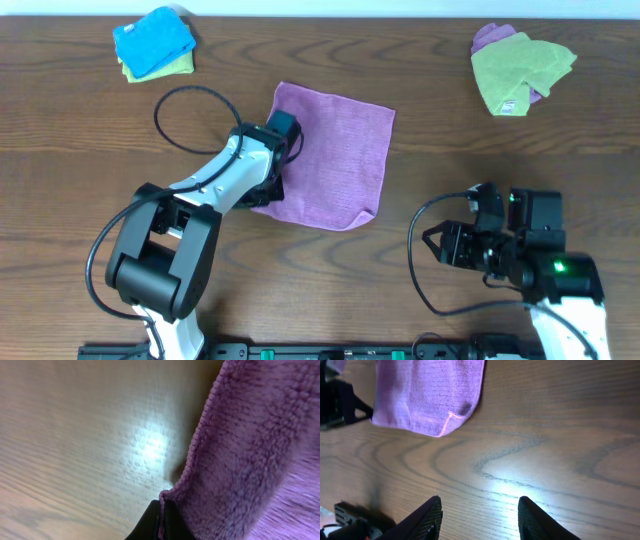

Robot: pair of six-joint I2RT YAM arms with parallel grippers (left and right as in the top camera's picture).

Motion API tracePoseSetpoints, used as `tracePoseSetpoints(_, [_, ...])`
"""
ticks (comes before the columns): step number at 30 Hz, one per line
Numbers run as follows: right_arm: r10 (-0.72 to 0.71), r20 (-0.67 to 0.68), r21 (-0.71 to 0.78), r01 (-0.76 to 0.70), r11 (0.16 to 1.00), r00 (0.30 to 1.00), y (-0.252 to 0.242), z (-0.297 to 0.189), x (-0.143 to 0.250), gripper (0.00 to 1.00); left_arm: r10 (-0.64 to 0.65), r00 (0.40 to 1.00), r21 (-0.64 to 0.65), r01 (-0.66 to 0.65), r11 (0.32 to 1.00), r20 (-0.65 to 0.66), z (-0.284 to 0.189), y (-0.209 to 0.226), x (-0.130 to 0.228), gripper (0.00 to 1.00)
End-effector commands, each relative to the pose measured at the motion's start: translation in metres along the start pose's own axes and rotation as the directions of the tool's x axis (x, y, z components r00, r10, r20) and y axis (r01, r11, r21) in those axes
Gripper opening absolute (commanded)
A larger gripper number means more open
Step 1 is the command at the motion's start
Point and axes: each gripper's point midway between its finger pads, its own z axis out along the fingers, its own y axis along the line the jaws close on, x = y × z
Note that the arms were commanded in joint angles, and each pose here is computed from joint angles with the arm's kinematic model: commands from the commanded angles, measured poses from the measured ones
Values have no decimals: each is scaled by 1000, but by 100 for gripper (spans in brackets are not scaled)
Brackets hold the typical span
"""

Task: Fold the cloth
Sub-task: 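Reach the right gripper to the cloth's lower-right corner and pinch it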

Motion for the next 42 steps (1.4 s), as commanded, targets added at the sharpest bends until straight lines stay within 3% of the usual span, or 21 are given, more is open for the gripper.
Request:
tracePoseSetpoints(1, [35, -44, -8, -35, 999, 998, -2, 8, 1, 50, -28, 998, 21, 29, 999, -54, 4, -6, 23, 6])
tracePoseSetpoints(4, [53, -73, 11, -52, 999, 996, -8, 16, 0, 51, -16, 998, 28, 18, 999, -66, 3, -17, 35, 6])
tracePoseSetpoints(10, [85, -125, -20, -88, 996, 989, 0, 37, -4, 52, 3, 1000, 85, -4, 996, 12, -9, -34, 27, 6])
tracePoseSetpoints(25, [292, -245, -25, -307, 951, 925, 25, 101, -4, 48, 40, 995, 26, -43, 999, 93, -16, -20, 12, 6])
tracePoseSetpoints(36, [522, -243, 78, -520, 851, 818, 20, 134, -6, 41, 57, 991, 5, -58, 998, 121, -16, -17, 7, 6])
tracePoseSetpoints(42, [553, -171, 90, -546, 833, 816, 19, 135, -24, 43, 77, 989, 0, -77, 997, 130, -17, -17, 5, 6])
